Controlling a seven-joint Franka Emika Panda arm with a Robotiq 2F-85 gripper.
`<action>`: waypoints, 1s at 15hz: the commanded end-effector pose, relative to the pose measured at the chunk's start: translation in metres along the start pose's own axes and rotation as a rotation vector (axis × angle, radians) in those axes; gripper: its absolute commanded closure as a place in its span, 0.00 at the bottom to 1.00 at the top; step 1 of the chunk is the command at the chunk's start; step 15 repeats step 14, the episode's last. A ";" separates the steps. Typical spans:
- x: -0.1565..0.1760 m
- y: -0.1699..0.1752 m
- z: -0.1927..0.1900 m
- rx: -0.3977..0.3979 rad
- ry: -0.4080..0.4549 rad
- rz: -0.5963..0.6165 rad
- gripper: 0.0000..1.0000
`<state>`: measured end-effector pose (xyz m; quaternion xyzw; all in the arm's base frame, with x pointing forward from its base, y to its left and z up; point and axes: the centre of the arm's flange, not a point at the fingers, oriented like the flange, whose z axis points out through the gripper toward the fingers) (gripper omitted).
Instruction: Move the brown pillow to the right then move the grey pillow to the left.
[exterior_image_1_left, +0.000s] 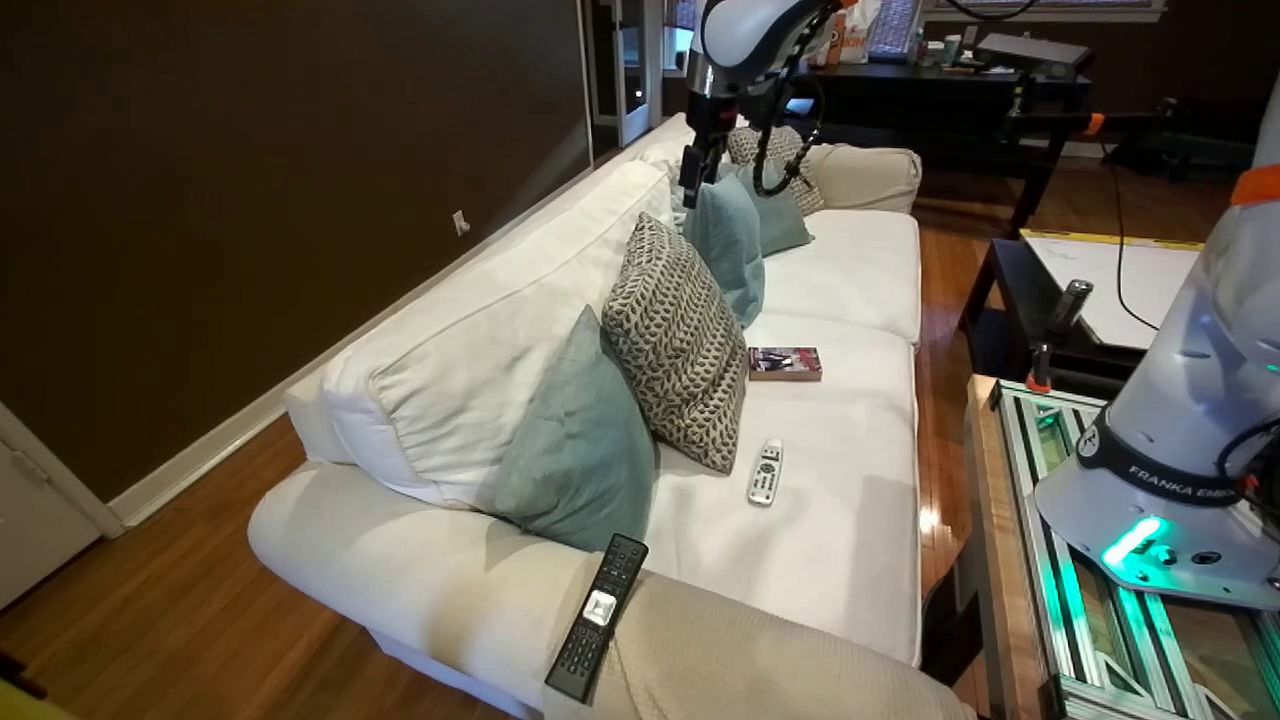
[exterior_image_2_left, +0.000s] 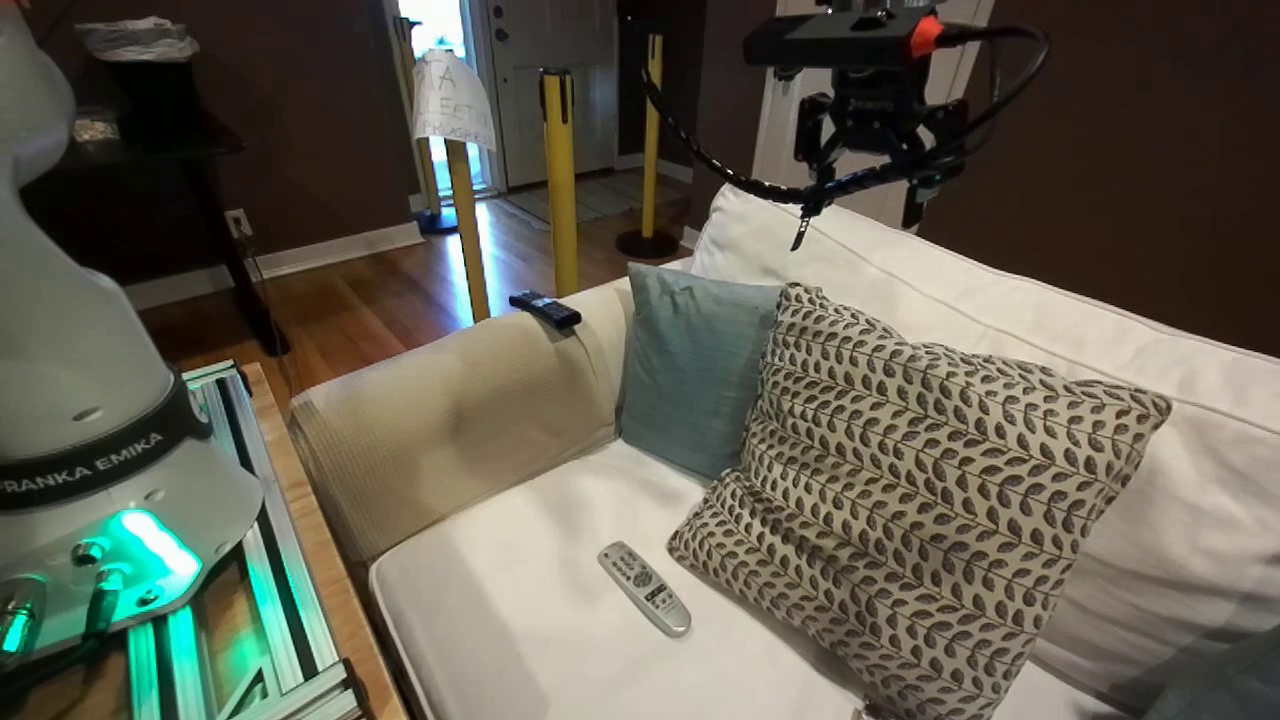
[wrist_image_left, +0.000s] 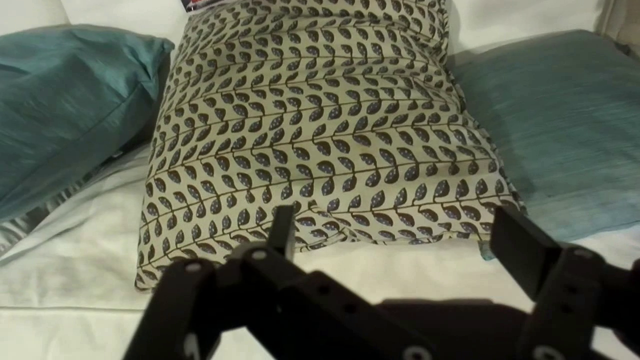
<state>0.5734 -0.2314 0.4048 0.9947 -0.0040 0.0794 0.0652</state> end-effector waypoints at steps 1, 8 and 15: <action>-0.011 -0.016 -0.002 -0.007 0.048 -0.002 0.00; 0.000 -0.015 -0.004 -0.007 0.054 -0.017 0.00; -0.001 -0.015 -0.003 -0.006 0.052 -0.017 0.00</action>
